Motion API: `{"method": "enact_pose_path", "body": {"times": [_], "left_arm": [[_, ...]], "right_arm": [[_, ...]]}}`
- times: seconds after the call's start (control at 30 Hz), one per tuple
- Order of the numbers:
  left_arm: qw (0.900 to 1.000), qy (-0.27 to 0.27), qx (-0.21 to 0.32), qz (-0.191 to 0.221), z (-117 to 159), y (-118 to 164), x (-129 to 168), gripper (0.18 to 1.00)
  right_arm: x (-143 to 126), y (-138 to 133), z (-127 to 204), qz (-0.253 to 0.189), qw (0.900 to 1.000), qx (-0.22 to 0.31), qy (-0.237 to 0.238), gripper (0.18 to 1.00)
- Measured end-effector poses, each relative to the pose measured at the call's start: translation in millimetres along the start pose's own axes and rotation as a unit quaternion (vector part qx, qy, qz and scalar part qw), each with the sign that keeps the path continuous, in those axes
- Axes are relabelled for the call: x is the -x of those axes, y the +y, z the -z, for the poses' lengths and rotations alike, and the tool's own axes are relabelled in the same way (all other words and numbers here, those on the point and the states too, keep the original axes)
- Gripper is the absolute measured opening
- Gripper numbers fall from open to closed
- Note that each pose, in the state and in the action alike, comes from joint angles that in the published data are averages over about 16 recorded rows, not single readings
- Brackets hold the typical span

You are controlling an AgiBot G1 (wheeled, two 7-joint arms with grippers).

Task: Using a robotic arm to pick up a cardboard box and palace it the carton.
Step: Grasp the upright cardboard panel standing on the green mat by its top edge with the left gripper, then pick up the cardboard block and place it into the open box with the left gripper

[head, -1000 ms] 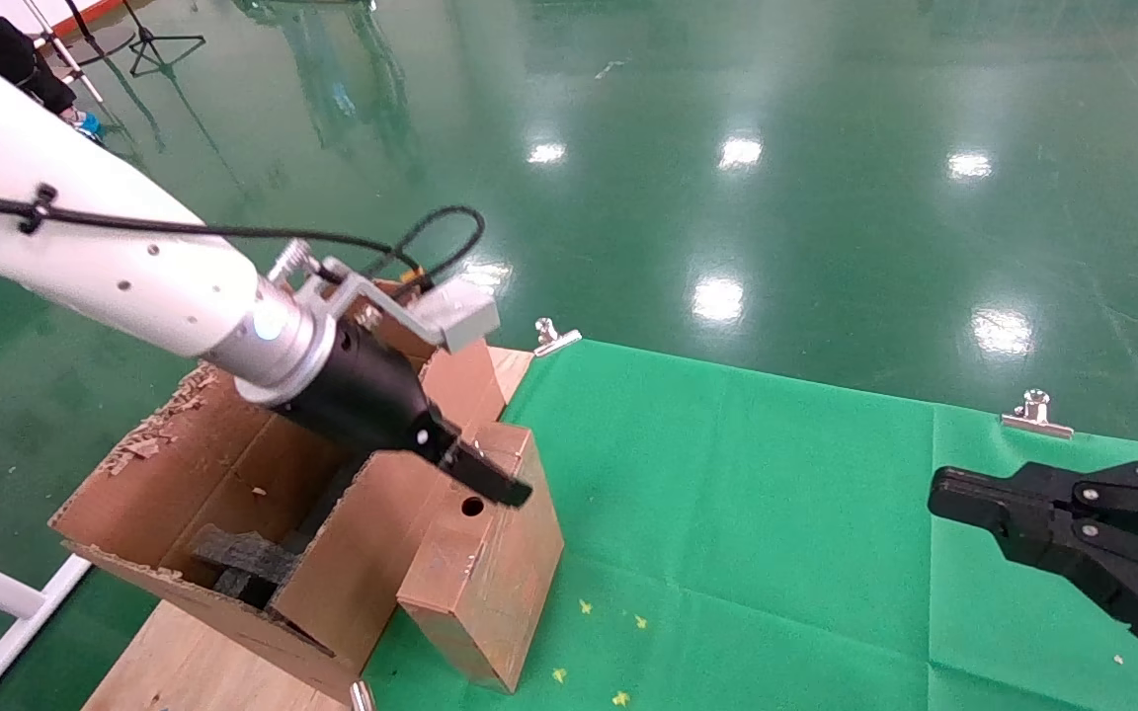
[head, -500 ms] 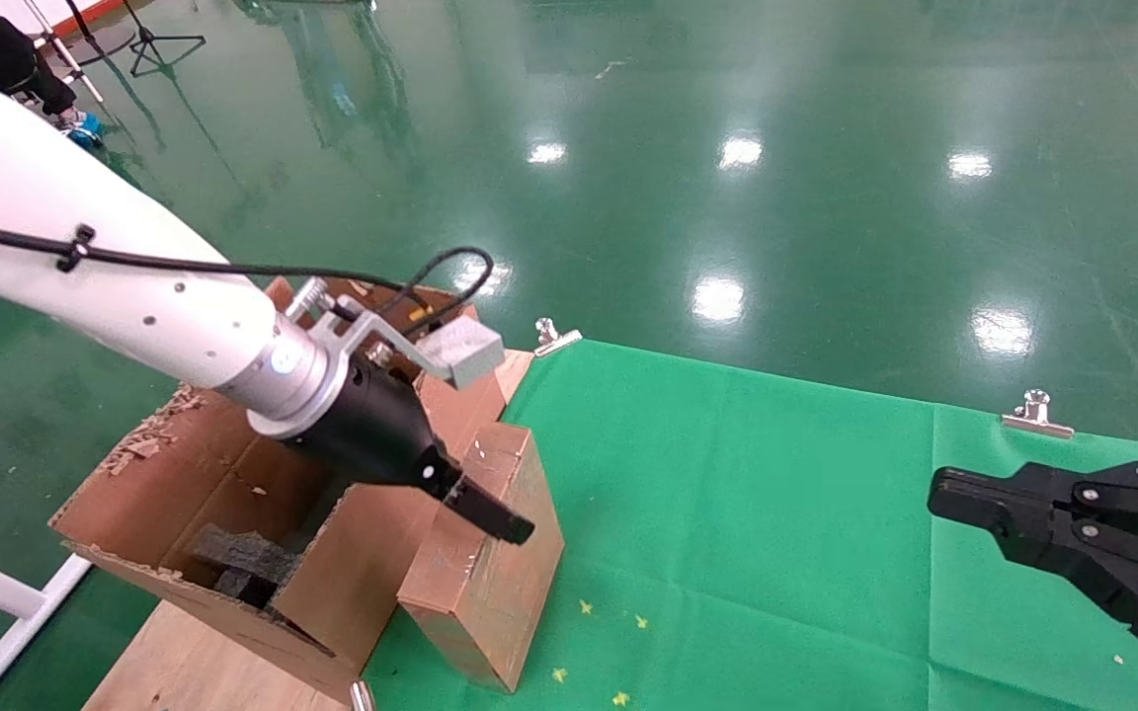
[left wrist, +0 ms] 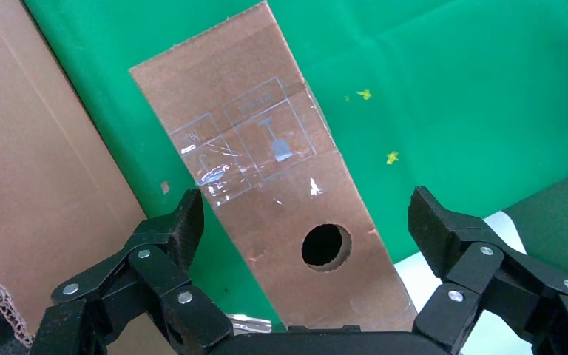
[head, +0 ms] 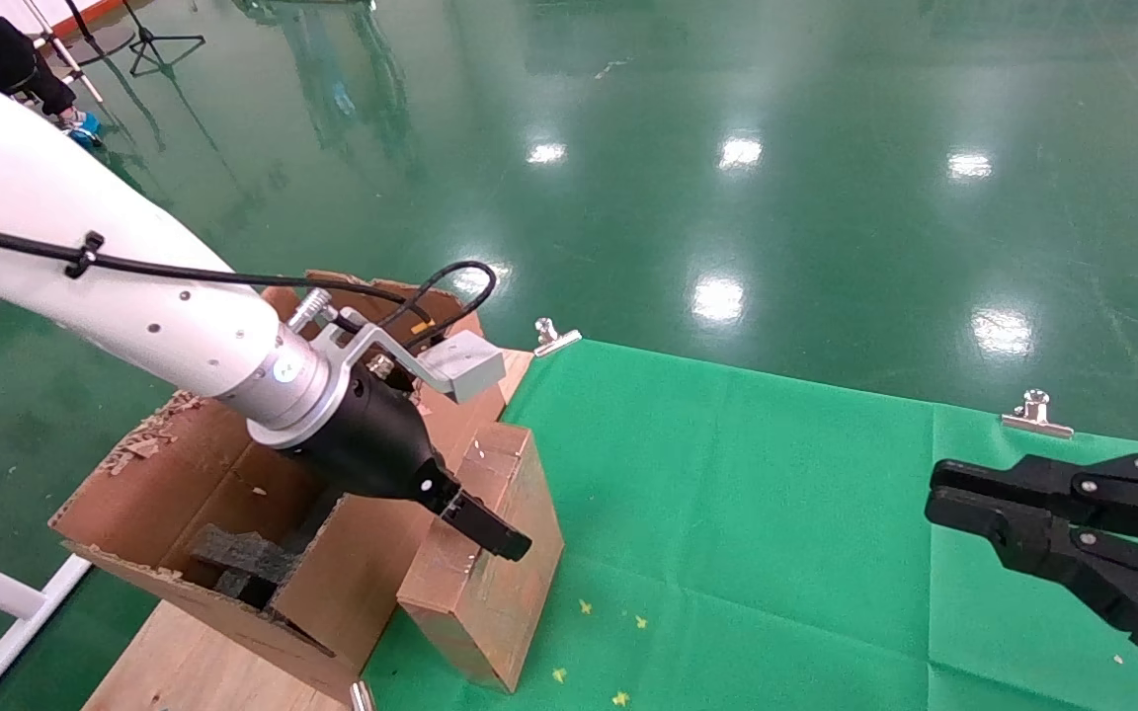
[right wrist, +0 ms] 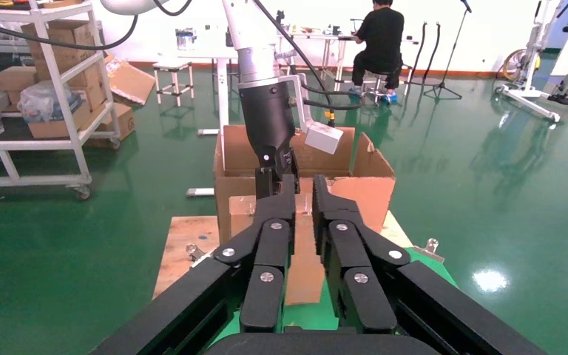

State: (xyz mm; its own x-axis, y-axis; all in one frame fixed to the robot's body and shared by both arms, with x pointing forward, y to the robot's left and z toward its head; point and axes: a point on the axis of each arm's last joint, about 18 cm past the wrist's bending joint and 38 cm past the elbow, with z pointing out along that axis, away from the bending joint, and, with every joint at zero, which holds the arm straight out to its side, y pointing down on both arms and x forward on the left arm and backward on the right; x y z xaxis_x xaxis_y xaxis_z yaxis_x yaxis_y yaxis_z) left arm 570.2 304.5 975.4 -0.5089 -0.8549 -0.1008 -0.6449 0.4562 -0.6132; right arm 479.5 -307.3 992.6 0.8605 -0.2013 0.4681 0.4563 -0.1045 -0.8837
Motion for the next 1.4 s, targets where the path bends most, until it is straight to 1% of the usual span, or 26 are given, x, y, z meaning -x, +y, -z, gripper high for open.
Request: {"method": "enact_pose_path", "body": {"times": [0.27, 0.4, 0.5, 0.6, 0.7, 0.83, 0.93, 1.03, 1.1, 1.27, 1.4], "left_arm": [[1.0, 0.0, -0.001, 0.0, 1, 0, 0, 0.987], [1.0, 0.0, -0.001, 0.0, 1, -1, 0, 0.97], [1.0, 0.0, -0.002, 0.0, 1, -1, 0, 0.94], [1.0, 0.0, -0.002, 0.0, 1, -1, 0, 0.911], [1.0, -0.001, -0.002, 0.0, 1, -1, 0, 0.861], [1.0, -0.001, -0.002, 0.0, 1, -1, 0, 0.805], [1.0, -0.001, -0.002, 0.0, 1, -1, 0, 0.735], [1.0, -0.002, -0.004, -0.001, 2, -2, 1, 0.682], [1.0, -0.002, -0.009, -0.003, 6, -4, 2, 0.63], [0.9994, -0.002, -0.034, -0.009, 26, -8, 8, 0.529], [0.9975, -0.011, -0.068, -0.014, 55, -11, 20, 0.46]], "right_arm": [[0, 0, 0, 0.0, 1.0, 0.0, 0.0, 0.29], [0, 0, 0, 0.0, 1.0, 0.0, 0.0, 0.363], [0, 0, 0, 0.0, 1.0, 0.0, 0.0, 0.41], [0, 0, 0, 0.0, 1.0, 0.0, 0.0, 0.481], [0, 0, 0, 0.0, 1.0, 0.0, 0.0, 0.535], [0, 0, 0, 0.0, 1.0, 0.0, 0.0, 0.636], [0, 0, 0, 0.0, 1.0, 0.0, 0.0, 0.697], [0, 0, 0, 0.0, 1.0, 0.0, 0.0, 0.771], [0, 0, 0, 0.0, 1.0, 0.0, 0.0, 0.801], [0, 0, 0, 0.0, 1.0, 0.0, 0.0, 0.885], [0, 0, 0, 0.0, 1.0, 0.0, 0.0, 0.932]]}}
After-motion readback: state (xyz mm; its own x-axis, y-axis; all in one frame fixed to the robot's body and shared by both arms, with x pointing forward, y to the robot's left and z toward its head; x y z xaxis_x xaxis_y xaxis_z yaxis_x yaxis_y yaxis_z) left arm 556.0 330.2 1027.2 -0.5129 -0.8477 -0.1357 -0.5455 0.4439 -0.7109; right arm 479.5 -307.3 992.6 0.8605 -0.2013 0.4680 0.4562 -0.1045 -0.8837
